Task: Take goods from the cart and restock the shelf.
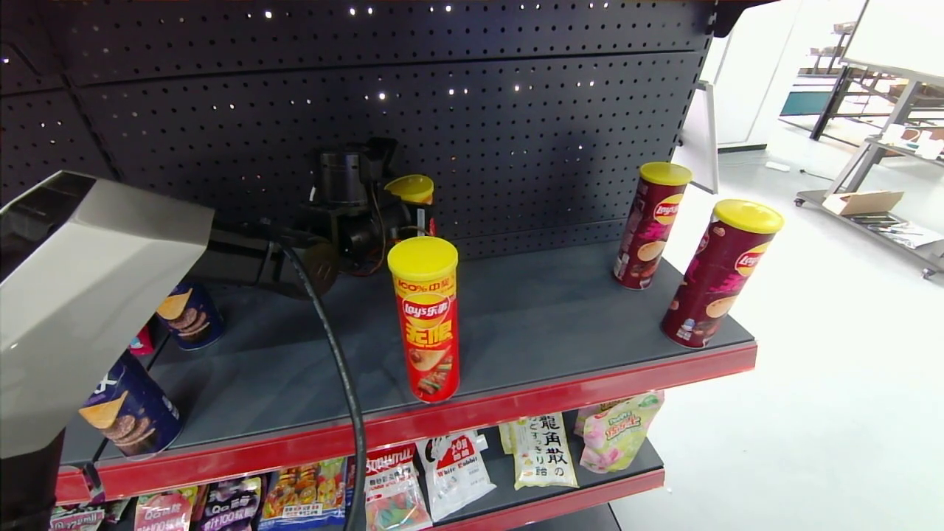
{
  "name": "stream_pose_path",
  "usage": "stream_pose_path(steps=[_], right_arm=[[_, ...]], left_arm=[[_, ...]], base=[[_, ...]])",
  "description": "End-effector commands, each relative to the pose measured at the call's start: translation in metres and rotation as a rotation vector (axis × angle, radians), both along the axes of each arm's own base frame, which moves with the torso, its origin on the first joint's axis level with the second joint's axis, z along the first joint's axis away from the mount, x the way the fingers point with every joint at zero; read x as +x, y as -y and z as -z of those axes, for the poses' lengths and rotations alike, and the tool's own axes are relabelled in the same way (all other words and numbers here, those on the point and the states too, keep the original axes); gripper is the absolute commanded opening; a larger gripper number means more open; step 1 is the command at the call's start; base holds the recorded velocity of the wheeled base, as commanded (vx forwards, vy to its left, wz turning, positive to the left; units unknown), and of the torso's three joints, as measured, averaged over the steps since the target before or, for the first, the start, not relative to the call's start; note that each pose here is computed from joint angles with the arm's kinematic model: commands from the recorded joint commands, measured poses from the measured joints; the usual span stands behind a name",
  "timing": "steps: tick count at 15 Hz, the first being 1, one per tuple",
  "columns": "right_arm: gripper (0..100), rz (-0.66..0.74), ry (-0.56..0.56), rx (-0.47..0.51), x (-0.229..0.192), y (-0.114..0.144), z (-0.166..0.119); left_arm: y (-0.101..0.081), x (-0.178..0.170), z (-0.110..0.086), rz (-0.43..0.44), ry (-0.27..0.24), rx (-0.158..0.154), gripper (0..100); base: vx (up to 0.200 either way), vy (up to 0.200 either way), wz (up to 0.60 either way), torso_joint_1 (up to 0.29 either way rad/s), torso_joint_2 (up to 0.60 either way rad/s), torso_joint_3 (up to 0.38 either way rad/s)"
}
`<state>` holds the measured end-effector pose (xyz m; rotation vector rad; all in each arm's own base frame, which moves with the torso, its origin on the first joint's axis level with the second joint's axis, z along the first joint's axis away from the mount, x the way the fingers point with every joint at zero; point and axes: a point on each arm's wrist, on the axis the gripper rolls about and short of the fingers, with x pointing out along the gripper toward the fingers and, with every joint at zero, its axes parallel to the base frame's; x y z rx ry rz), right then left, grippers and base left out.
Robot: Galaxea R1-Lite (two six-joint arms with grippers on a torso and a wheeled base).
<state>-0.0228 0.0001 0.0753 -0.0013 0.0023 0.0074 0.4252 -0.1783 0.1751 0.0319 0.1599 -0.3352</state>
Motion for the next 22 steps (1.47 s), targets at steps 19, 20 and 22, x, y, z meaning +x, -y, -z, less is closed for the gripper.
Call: stream_pose_path(steps=[19,20,22], right_arm=[[100,0.000,0.001,0.000,0.000,0.000,0.000],[100,0.000,-0.001,0.000,0.000,0.000,0.000],[100,0.000,-0.001,0.000,0.000,0.000,0.000]], left_arm=[[-0.040,-0.069,-0.014,0.005,-0.073,0.024,100],[-0.043,-0.078,-0.017,0.007,-0.076,0.025,100],[-0.053,-0.104,-0.019,0.009,-0.093,0.033,100]], base=[[0.000,0.000,0.00,0.000,0.00,0.000],[0.000,0.000,0.00,0.000,0.00,0.000],[0.000,0.000,0.00,0.000,0.00,0.000]])
